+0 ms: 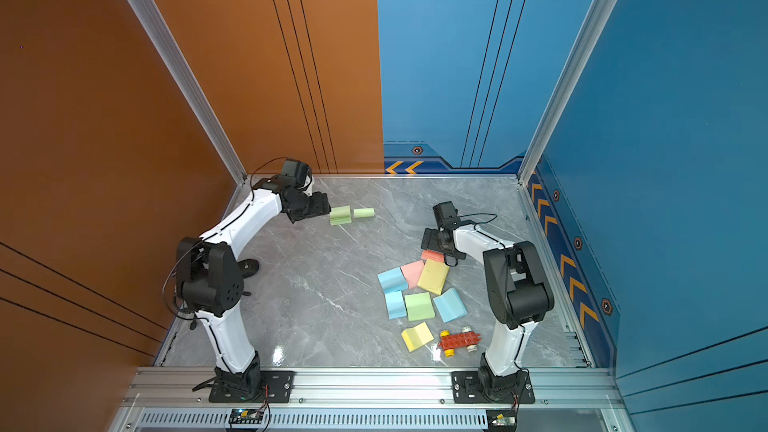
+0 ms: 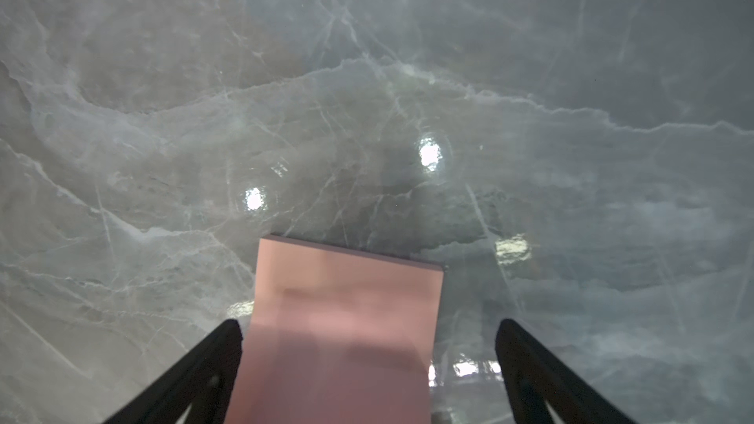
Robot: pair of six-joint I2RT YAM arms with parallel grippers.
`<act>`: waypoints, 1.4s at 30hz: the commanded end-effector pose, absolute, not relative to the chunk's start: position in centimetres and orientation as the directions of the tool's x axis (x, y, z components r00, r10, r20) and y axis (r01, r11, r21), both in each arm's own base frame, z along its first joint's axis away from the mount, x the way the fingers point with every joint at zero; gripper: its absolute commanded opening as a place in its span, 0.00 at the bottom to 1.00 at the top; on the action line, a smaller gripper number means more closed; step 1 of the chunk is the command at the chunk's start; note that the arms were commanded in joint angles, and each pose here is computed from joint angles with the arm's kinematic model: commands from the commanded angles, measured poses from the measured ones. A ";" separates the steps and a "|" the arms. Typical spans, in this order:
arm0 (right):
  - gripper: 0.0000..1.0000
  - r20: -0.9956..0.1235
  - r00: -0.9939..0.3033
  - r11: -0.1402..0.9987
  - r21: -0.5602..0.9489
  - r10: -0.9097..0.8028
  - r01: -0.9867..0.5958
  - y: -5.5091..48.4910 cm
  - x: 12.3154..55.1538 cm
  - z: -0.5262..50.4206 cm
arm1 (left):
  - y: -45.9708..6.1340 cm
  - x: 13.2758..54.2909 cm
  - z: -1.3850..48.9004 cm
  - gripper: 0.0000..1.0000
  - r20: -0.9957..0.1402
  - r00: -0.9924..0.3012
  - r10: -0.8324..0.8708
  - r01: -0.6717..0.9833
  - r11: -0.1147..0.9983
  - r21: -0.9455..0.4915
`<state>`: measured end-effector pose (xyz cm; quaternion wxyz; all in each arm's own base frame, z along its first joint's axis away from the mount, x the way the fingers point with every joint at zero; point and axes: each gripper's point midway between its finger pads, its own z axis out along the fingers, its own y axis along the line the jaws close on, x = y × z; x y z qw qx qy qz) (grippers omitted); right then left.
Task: Tear off pages from different memo pads
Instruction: Move the memo pad to the center of the board.
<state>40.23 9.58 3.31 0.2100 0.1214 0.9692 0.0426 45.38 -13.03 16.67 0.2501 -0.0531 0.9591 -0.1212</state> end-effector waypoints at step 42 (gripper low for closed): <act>0.73 -0.188 -0.828 0.813 0.168 -0.529 -0.558 32.4 33.0 -0.4 | -10.3 23.3 11.6 0.72 -0.528 -0.834 -0.160 -0.049 0.975 -0.219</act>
